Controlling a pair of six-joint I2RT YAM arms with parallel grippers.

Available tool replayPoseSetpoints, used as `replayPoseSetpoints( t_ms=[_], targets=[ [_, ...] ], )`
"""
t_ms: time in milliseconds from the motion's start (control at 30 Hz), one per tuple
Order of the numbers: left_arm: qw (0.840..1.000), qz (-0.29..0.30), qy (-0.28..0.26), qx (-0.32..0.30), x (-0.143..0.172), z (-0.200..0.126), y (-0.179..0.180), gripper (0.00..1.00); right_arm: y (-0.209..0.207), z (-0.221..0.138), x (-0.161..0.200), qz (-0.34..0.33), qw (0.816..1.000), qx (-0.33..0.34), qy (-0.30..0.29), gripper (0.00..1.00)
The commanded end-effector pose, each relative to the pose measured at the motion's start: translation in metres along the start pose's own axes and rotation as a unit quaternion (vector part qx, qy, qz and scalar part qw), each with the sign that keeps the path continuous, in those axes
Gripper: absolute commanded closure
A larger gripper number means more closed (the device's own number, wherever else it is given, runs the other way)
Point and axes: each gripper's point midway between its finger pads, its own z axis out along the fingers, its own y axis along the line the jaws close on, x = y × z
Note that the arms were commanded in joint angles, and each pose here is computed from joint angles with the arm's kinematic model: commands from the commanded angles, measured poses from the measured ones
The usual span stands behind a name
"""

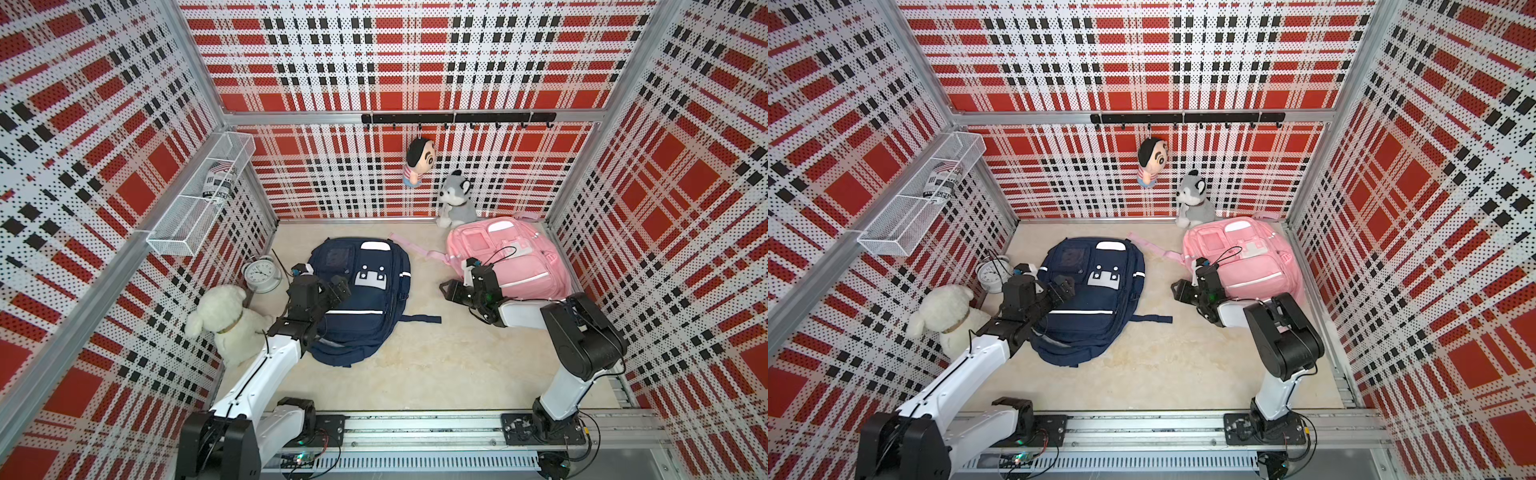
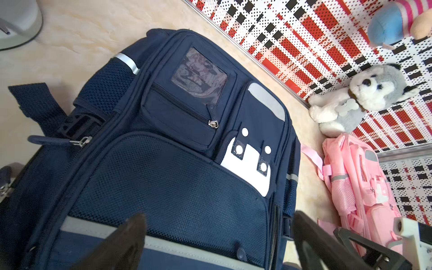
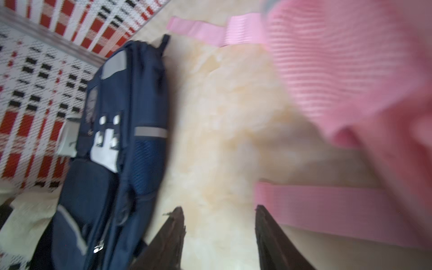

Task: Zip up the backpack
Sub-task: Move the backpack to the corner of the board, then move the backpack to the center of the board.

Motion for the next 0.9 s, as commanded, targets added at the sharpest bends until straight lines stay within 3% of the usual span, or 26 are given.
replayPoseSetpoints(
  t_ms=[0, 200, 500, 867],
  targets=[
    [1.0, 0.001, 0.0, -0.009, 0.002, 0.0, 0.006, 0.02, 0.044, 0.002, 0.005, -0.011, 0.999, -0.049, 0.013, 0.46],
    [1.0, 0.001, 0.005, -0.003, 0.005, 0.001, 0.005, 0.02, 0.053, 0.024, 0.028, 0.025, 0.995, -0.083, 0.039, 0.46],
    [1.0, -0.001, -0.001, -0.002, 0.004, -0.002, 0.006, 0.02, 0.086, 0.052, 0.061, 0.022, 0.988, -0.13, 0.082, 0.45],
    [1.0, -0.001, 0.004, 0.002, 0.007, 0.001, 0.006, 0.02, 0.084, 0.073, 0.085, 0.038, 0.986, -0.117, 0.112, 0.46]
  ],
)
